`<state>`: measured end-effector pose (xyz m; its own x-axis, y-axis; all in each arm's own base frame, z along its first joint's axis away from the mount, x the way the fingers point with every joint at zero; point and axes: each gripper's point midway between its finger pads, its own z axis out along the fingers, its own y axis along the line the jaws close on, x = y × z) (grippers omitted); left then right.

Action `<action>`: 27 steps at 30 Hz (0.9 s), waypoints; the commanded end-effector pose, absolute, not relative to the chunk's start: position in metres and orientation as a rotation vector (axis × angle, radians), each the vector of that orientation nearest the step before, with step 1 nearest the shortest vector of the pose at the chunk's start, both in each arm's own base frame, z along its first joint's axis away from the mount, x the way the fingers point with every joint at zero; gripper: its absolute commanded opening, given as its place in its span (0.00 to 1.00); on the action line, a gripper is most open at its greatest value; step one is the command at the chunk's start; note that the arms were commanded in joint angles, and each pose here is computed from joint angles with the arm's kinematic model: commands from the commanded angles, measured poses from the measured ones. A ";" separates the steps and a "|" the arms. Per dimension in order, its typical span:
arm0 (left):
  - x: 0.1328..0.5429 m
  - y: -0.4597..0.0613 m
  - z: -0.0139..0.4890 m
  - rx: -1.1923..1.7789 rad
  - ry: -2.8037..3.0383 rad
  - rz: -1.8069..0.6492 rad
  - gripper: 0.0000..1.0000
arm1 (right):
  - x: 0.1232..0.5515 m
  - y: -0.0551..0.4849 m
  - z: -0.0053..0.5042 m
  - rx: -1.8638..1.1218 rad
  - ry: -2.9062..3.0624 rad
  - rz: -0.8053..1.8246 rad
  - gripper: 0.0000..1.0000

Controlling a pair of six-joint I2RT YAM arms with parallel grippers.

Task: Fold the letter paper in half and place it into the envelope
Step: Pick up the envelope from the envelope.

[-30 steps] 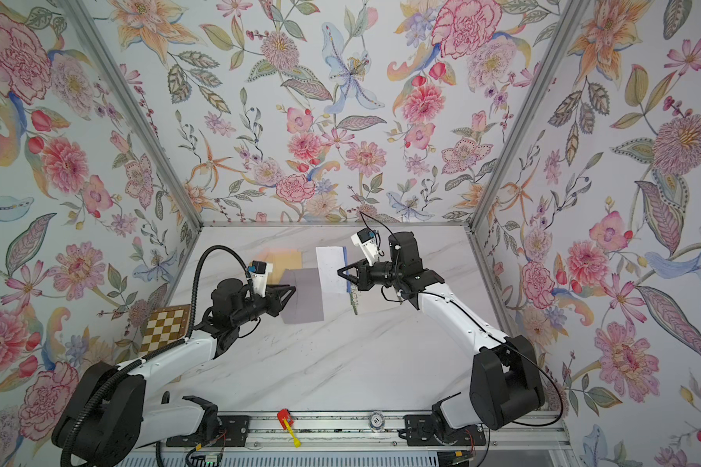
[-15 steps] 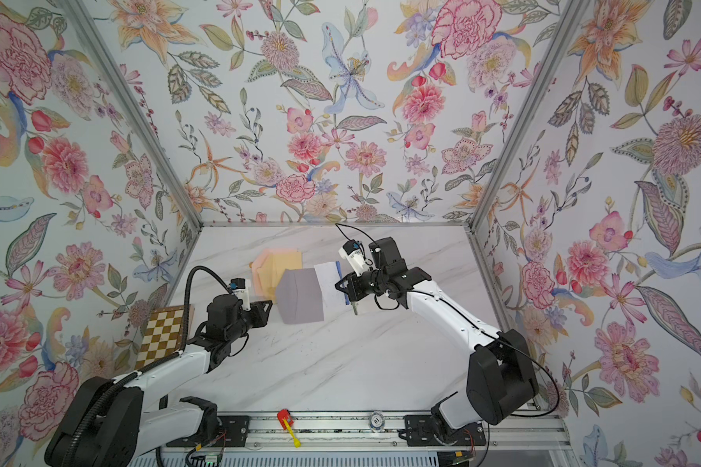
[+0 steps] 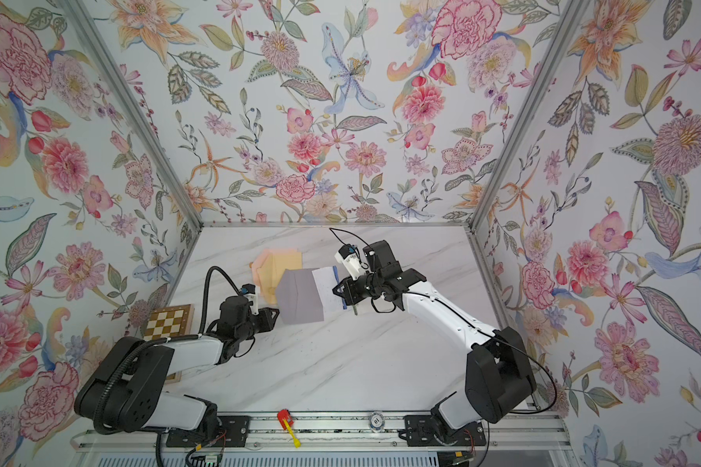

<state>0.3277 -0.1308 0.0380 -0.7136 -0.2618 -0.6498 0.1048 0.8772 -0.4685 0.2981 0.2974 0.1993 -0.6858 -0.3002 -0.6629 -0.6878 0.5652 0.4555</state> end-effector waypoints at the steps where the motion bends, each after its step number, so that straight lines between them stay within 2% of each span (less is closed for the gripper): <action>1: 0.340 -0.145 0.053 -0.094 2.219 -0.726 0.31 | 0.291 0.293 0.199 -0.769 2.295 0.967 0.00; 19: 0.361 -0.159 0.040 -0.138 2.188 -0.817 0.29 | 0.283 0.289 0.194 -0.782 2.285 0.962 0.03; 23: 0.366 -0.162 0.039 -0.143 2.176 -0.835 0.24 | 0.283 0.285 0.196 -0.764 2.285 0.950 0.04; 27: 0.369 -0.161 0.037 -0.174 2.164 -0.845 0.14 | 0.280 0.280 0.198 -0.752 2.282 0.957 0.04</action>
<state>0.3598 -0.1572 0.0281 -0.7041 -0.3539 -0.6156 0.1290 0.7888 -0.6010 0.2831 0.2852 0.1916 -0.7002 -0.2944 -0.6504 -0.6695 0.5872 0.4550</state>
